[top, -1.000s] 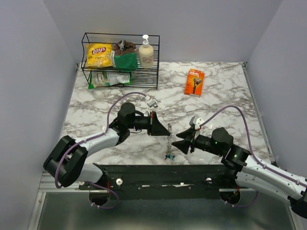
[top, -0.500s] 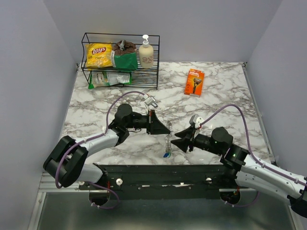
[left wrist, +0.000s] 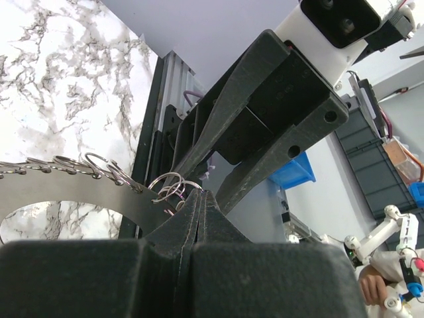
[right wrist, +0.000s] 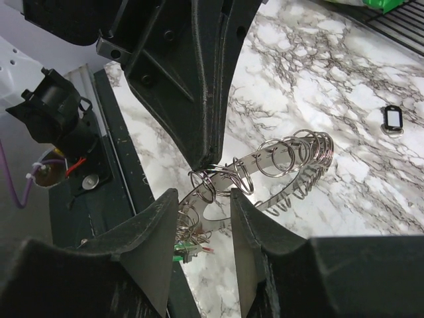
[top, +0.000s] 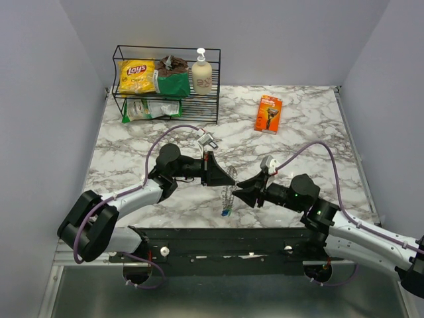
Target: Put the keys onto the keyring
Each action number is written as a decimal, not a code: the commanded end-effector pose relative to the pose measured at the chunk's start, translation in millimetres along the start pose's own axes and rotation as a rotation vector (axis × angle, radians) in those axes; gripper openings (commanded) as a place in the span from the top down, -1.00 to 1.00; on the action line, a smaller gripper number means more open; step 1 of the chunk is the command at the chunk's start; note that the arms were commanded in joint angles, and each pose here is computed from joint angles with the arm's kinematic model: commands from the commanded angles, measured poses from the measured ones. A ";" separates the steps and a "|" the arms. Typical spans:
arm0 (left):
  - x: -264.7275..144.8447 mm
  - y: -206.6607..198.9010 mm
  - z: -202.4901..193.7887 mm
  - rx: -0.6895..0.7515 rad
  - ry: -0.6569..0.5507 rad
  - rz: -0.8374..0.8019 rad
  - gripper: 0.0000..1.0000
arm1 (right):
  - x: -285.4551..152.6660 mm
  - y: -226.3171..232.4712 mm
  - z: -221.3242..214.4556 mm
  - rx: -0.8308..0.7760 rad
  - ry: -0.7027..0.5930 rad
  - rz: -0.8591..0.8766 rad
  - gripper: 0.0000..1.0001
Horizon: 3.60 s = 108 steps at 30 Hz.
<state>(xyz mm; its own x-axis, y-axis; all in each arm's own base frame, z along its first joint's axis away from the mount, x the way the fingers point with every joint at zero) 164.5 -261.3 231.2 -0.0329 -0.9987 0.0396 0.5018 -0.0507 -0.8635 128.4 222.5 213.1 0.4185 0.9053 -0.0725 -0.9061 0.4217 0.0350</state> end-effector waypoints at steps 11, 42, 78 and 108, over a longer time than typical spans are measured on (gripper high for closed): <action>-2.9 -16.1 0.5 0.062 0.015 -0.072 1.00 | 5.5 5.5 11.3 0.000 -0.049 0.042 0.54; -3.1 -30.3 4.7 0.017 0.011 -0.123 1.00 | 7.5 5.4 -24.2 -0.041 0.151 0.088 0.99; 2.1 11.4 -15.6 0.266 0.251 0.518 -0.04 | 3.5 3.7 -34.1 -0.042 0.187 0.070 0.99; 7.9 36.2 -16.1 0.222 0.229 0.609 0.61 | 0.6 5.3 -33.9 -0.050 0.179 0.084 0.99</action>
<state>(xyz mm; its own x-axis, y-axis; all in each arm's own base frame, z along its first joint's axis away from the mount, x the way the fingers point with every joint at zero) 160.5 -272.3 200.7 0.0944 -0.8523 -0.5145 0.6653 0.4385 -0.6043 124.8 221.9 172.4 0.3480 0.8929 -0.2855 -0.9300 0.3672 0.0149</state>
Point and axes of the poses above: each gripper's point midway between its finger pads, its own x axis out along the fingers, its own y axis along the line the jaws close on, z = x × y, the point moved 6 cm from there along -x, back along the fingers, and after that the axes turned 9 degrees about -x, right-handed, at the moved point
